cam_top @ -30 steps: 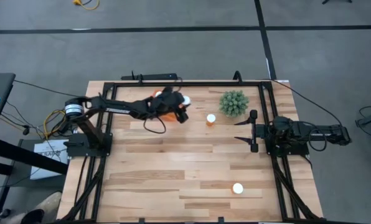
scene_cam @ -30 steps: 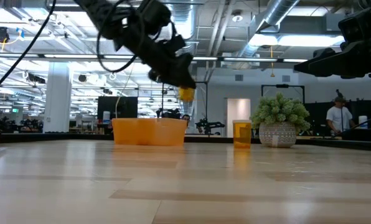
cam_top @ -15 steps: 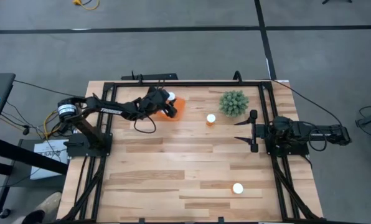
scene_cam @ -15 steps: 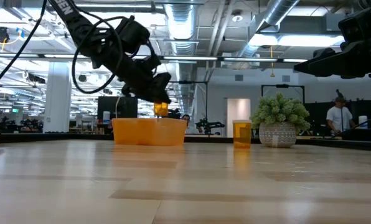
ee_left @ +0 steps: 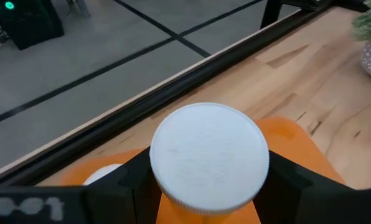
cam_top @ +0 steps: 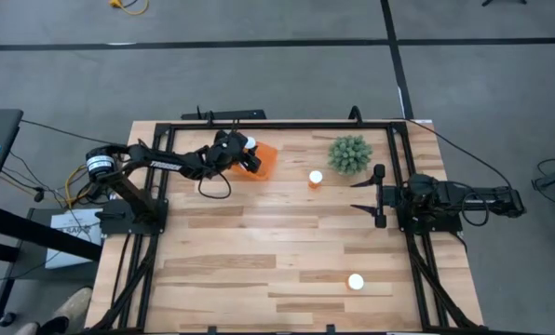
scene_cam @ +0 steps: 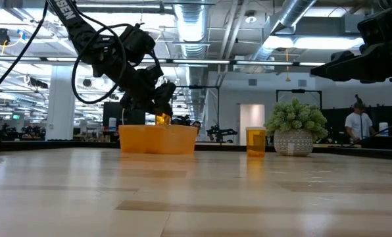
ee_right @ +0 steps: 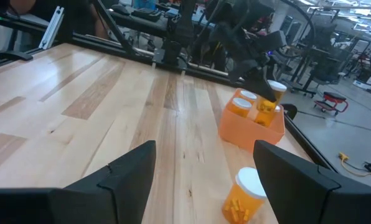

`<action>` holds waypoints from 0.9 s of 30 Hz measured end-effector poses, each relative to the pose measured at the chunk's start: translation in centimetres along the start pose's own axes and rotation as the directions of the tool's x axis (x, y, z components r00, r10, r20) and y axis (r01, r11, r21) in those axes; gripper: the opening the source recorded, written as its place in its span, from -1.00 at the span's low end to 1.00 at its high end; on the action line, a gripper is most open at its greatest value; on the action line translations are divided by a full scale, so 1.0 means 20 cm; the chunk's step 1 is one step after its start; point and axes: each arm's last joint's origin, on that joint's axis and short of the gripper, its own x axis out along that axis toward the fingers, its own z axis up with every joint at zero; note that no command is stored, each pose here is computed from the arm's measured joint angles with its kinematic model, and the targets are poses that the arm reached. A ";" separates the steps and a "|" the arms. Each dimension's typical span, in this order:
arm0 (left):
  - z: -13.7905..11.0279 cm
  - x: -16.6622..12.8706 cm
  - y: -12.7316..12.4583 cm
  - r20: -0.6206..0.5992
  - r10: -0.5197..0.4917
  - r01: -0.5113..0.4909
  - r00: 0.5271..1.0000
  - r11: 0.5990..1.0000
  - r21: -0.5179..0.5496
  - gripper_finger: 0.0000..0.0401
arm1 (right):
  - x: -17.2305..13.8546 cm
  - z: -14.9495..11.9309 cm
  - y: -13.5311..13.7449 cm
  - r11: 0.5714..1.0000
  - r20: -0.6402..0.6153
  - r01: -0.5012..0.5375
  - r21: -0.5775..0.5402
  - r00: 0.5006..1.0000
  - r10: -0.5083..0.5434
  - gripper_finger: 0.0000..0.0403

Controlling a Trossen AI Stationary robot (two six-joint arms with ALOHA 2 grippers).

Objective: Pick and place pill bottles into a basket
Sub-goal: Put the orange pill bottle into the orange bin

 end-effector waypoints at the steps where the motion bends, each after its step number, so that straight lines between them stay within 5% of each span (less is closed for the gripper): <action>1: 0.00 0.00 0.00 -0.002 -0.003 0.003 1.000 1.000 -0.004 -0.07 | 0.00 0.00 0.00 1.000 0.000 0.000 0.000 1.000 0.000 0.31; 27: -0.02 0.06 0.06 -0.024 -0.029 0.028 0.999 0.999 -0.033 -0.01 | 0.00 0.00 0.00 1.000 0.000 -0.001 0.000 1.000 0.001 0.31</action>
